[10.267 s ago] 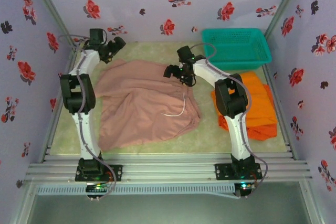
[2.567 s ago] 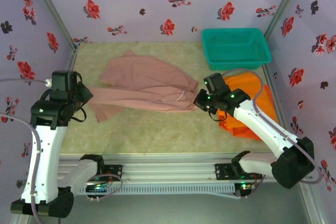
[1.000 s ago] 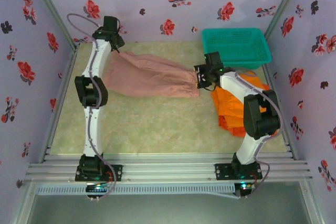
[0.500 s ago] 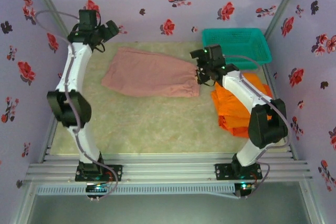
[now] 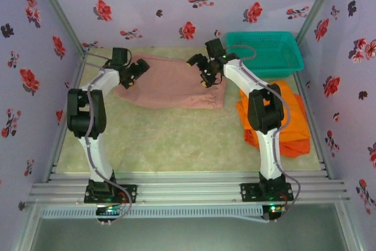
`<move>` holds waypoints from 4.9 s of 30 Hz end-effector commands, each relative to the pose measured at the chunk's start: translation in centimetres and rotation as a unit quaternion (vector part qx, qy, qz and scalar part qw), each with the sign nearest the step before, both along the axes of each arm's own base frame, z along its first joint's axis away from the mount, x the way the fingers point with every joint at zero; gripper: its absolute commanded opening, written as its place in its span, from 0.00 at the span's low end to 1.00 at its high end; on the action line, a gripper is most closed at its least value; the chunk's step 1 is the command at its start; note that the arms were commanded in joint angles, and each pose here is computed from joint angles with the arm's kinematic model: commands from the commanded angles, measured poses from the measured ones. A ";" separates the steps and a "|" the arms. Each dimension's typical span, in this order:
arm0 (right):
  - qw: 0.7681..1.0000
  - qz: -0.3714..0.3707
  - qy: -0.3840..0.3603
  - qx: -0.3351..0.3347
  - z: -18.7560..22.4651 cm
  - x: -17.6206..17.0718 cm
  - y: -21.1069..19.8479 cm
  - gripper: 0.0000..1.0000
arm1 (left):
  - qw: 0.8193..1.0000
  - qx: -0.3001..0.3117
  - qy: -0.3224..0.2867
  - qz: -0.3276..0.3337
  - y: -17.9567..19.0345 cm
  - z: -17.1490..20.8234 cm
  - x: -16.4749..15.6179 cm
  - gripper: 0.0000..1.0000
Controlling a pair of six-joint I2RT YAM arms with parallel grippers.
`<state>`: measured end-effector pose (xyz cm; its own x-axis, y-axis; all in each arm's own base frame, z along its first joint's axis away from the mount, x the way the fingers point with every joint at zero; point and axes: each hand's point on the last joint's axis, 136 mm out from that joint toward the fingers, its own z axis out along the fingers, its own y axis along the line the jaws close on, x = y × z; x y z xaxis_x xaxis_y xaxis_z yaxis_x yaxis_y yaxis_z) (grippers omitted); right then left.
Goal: Fold and stack the shorts
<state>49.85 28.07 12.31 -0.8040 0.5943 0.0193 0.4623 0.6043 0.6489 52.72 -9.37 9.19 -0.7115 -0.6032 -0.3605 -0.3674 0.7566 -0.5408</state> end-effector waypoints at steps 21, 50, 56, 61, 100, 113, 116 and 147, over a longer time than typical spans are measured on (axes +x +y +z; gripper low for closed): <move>0.996 0.060 0.059 0.002 -3.7 -4.9 -1.5 0.99 | 0.988 0.070 0.083 0.106 7.9 -7.6 -14.1 0.99; 0.993 0.111 -0.012 0.043 0.0 -6.6 -3.3 0.99 | 0.903 -0.196 -0.239 -0.299 -23.8 14.3 -20.2 0.99; 0.994 0.099 0.013 0.040 -2.2 -5.6 -3.9 0.99 | 0.901 -0.179 -0.207 -0.337 -28.6 9.7 -21.2 0.99; 0.995 0.091 0.036 0.028 -4.2 -5.6 -4.7 0.99 | 0.902 -0.142 -0.182 -0.365 -31.0 5.2 -22.2 0.99; 0.932 0.132 -0.239 -0.237 8.8 -11.0 -13.3 0.99 | 0.926 0.031 -0.293 -0.235 -11.6 14.8 -21.6 0.99; 0.963 0.206 -0.092 -0.145 -0.4 -14.3 -12.1 0.99 | 0.962 0.004 -0.232 -0.141 -2.9 11.0 -22.3 1.00; 0.958 0.222 -0.063 -0.170 -2.8 -14.7 -11.5 0.97 | 0.964 -0.005 -0.226 -0.140 -3.0 10.2 -22.5 1.00; 0.948 0.250 0.012 -0.195 -10.9 -16.0 -6.8 0.46 | 0.968 -0.033 -0.219 -0.116 -2.2 8.9 -22.6 0.99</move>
